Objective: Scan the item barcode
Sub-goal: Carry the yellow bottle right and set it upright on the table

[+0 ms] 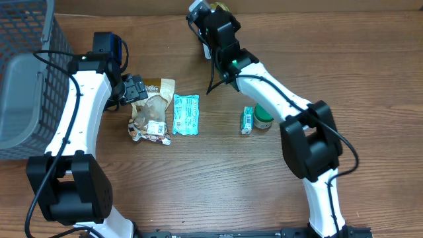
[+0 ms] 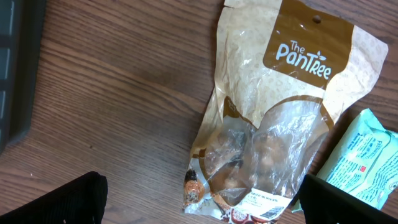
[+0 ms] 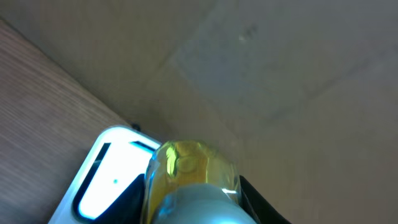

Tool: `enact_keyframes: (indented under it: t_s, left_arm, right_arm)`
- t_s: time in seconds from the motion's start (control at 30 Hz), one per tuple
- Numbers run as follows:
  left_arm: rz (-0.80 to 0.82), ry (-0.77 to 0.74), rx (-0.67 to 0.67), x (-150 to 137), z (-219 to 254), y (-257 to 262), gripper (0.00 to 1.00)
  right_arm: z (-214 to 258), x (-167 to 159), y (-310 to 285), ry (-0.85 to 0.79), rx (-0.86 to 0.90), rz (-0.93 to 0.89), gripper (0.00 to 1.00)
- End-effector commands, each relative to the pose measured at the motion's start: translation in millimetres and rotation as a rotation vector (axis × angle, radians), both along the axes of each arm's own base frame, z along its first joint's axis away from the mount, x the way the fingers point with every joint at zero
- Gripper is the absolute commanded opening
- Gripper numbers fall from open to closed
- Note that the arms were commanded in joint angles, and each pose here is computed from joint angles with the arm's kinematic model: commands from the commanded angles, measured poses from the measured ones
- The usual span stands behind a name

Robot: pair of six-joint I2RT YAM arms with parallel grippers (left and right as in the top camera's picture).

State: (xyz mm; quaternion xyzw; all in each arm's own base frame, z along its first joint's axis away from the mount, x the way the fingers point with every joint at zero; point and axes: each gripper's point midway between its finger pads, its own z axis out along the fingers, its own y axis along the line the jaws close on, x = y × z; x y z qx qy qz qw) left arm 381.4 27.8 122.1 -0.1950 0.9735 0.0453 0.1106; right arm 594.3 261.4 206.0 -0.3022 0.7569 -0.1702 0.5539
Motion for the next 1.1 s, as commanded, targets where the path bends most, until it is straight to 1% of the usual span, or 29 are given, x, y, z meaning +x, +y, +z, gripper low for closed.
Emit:
enact_keyframes:
  t_s: [0.0, 0.03, 0.07, 0.17, 0.37, 0.43, 0.53, 0.7, 0.83, 0.93, 1.0, 1.07]
  left_arm:
    - [0.013, 0.018, 0.007, -2, -6, 3, 1.0]
    - [0.013, 0.018, 0.007, -2, -6, 3, 1.0]
    - [0.013, 0.018, 0.007, -2, -6, 3, 1.0]
    - [0.013, 0.018, 0.007, -2, -6, 3, 1.0]
    - [0.013, 0.018, 0.007, -2, -6, 3, 1.0]
    - [0.013, 0.018, 0.007, -2, -6, 3, 1.0]
    - [0.013, 0.018, 0.007, -2, -6, 3, 1.0]
    - [0.013, 0.018, 0.007, -2, -6, 3, 1.0]
    - [0.013, 0.018, 0.007, -2, -6, 3, 1.0]
    - [0.013, 0.018, 0.007, -2, -6, 3, 1.0]
    - [0.013, 0.018, 0.007, -2, -6, 3, 1.0]
    - [0.013, 0.018, 0.007, -2, -6, 3, 1.0]
  right_arm:
    - [117, -31, -41, -0.084, 0.299, -0.128, 0.31]
    - [118, -36, -48, -0.059, 0.323, -0.149, 0.31]
    - [116, -47, -67, 0.005, 0.383, -0.212, 0.28]
    - [99, -68, -106, 0.136, 0.455, -0.353, 0.28]
    - [41, -107, -198, 0.397, 0.478, -0.667, 0.29]
    - [25, -123, -234, 0.465, 0.505, -0.797, 0.29]
    - [14, -141, -282, 0.521, 0.508, -0.93, 0.29]
    - [-2, -162, -311, 0.647, 0.593, -0.991, 0.29]
    - [-11, -181, -327, 0.688, 0.629, -1.102, 0.3]
    - [-23, -187, -333, 0.705, 0.637, -1.142, 0.31]
    - [-38, -189, -333, 0.723, 0.628, -1.15, 0.34]
    - [-53, -190, -333, 0.73, 0.624, -1.153, 0.35]
